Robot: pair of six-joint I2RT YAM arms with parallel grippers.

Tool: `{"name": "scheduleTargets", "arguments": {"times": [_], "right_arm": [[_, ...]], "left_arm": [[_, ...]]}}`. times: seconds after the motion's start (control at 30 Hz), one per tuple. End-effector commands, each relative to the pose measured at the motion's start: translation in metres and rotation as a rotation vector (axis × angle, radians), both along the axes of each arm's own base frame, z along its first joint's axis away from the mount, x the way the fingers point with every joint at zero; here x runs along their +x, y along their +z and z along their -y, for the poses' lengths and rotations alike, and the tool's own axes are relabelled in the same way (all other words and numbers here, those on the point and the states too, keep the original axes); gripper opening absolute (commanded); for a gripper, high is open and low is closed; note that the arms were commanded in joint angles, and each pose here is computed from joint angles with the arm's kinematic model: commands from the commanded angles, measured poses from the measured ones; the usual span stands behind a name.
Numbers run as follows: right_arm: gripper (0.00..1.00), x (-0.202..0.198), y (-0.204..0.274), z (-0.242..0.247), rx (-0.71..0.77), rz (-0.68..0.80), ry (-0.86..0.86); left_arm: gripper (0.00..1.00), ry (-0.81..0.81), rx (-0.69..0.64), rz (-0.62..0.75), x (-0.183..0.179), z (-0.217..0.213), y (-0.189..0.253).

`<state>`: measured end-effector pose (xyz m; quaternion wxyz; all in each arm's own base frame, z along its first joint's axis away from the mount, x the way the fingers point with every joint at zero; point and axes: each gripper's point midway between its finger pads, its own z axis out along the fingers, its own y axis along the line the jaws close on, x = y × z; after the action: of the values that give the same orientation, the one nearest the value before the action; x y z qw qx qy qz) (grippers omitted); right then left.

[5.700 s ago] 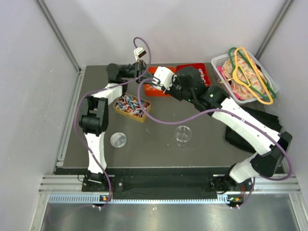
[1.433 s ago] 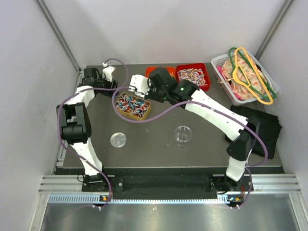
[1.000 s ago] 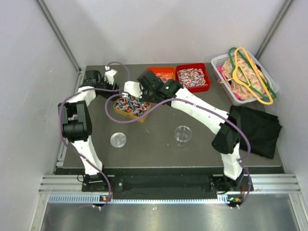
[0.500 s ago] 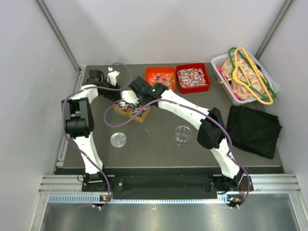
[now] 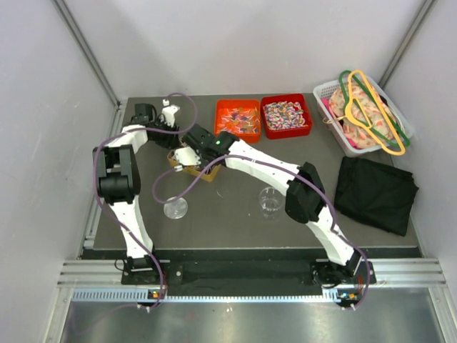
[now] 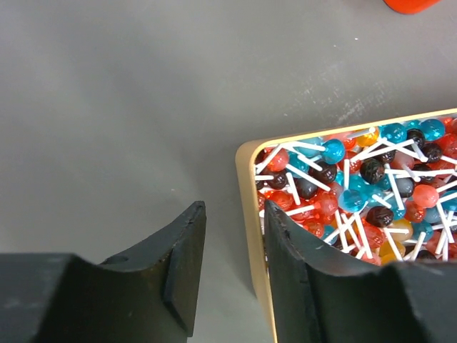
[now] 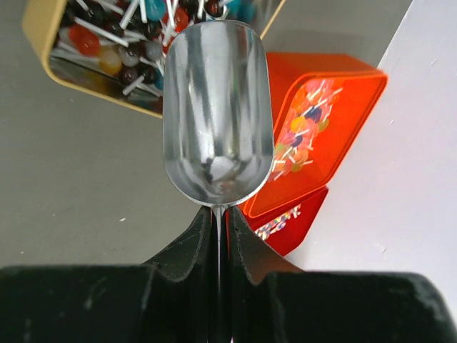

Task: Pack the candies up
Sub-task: Scoop the fake candies from the storage box.

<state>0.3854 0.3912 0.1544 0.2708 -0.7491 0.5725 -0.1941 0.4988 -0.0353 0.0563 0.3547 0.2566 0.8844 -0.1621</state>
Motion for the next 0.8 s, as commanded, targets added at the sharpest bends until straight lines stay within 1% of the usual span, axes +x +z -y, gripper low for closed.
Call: {"name": "scheduleTargets", "arguments": {"times": [0.0, 0.17, 0.37, 0.4, 0.6, 0.7, 0.73, 0.77], "right_arm": [[0.00, -0.002, 0.018, -0.018, 0.009, 0.055, 0.049], [0.00, 0.003, 0.009, -0.018, -0.037, 0.085, 0.047], [0.00, 0.021, 0.019, -0.017, -0.078, 0.207, 0.030], [0.00, 0.021, 0.017, -0.016, -0.104, 0.214, 0.042], [0.00, 0.017, 0.005, -0.024, -0.142, 0.208, 0.094], [0.00, 0.011, 0.000, -0.033, -0.146, 0.200, 0.125], [0.00, 0.010, -0.003, -0.034, -0.152, 0.197, 0.132], [0.00, 0.008, -0.005, -0.036, -0.159, 0.193, 0.138]], "left_arm": [[0.42, -0.012, -0.015, 0.019, 0.007, 0.007, 0.010], [0.37, -0.013, -0.025, 0.001, 0.001, 0.012, 0.009], [0.34, -0.017, -0.031, -0.014, -0.004, 0.014, 0.007], [0.33, -0.020, -0.037, -0.010, -0.004, 0.015, 0.009], [0.27, -0.028, -0.052, -0.026, -0.010, 0.018, 0.008], [0.17, -0.030, -0.059, -0.041, -0.014, 0.020, 0.006], [0.13, -0.033, -0.063, -0.047, -0.015, 0.020, 0.005], [0.12, -0.036, -0.068, -0.056, -0.017, 0.022, 0.004]]}}
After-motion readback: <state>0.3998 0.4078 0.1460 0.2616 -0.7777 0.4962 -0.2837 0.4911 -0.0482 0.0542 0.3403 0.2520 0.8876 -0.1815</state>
